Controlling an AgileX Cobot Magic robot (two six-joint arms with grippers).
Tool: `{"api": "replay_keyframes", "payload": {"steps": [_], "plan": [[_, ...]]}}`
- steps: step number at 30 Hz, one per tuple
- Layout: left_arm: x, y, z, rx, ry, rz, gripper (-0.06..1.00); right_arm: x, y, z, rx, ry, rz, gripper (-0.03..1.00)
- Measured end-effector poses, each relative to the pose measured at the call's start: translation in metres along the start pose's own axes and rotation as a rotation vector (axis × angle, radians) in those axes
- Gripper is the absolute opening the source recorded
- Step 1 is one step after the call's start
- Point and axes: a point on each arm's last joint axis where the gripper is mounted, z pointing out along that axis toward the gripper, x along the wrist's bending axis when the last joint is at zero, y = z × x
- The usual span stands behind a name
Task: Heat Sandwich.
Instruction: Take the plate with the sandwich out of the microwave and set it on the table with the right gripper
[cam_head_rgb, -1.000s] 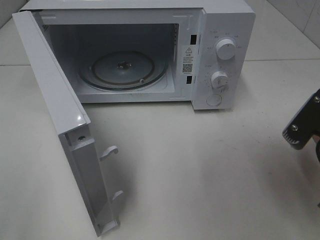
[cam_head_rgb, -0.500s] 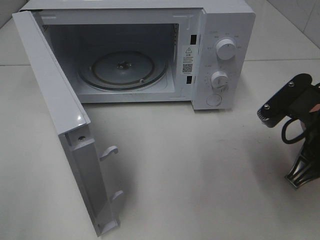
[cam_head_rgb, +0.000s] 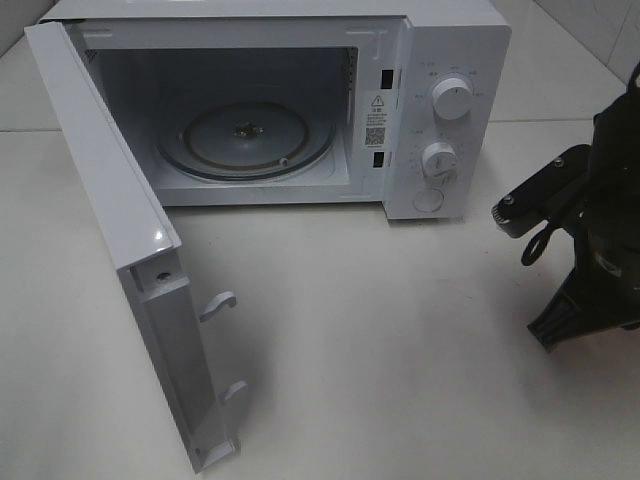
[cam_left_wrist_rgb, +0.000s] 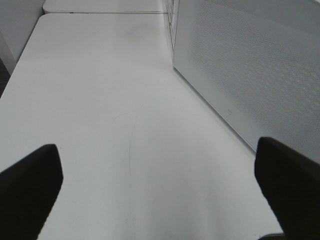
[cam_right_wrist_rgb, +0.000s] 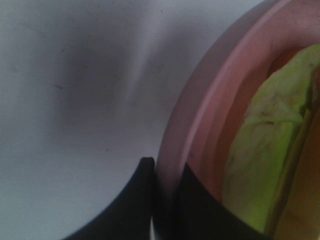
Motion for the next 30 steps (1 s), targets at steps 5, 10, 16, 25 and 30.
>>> {"api": "replay_keyframes", "payload": {"steps": [5, 10, 16, 25, 30], "plan": [[0.0, 0.0, 0.0, 0.0, 0.0, 0.0, 0.99, -0.007, 0.002, 0.017, 0.051, -0.01, 0.04, 0.08], [0.0, 0.0, 0.0, 0.0, 0.0, 0.0, 0.99, -0.011, 0.006, 0.028, 0.051, 0.002, 0.085, 0.08], [0.0, 0.0, 0.0, 0.0, 0.0, 0.0, 0.99, -0.012, 0.007, 0.045, 0.084, -0.004, 0.106, 0.08], [0.0, 0.0, 0.0, 0.0, 0.0, 0.0, 0.99, 0.0, 0.013, 0.066, 0.089, 0.021, 0.139, 0.08], [0.0, 0.0, 0.0, 0.0, 0.0, 0.0, 0.99, 0.009, 0.014, 0.077, 0.102, 0.024, 0.13, 0.08]]}}
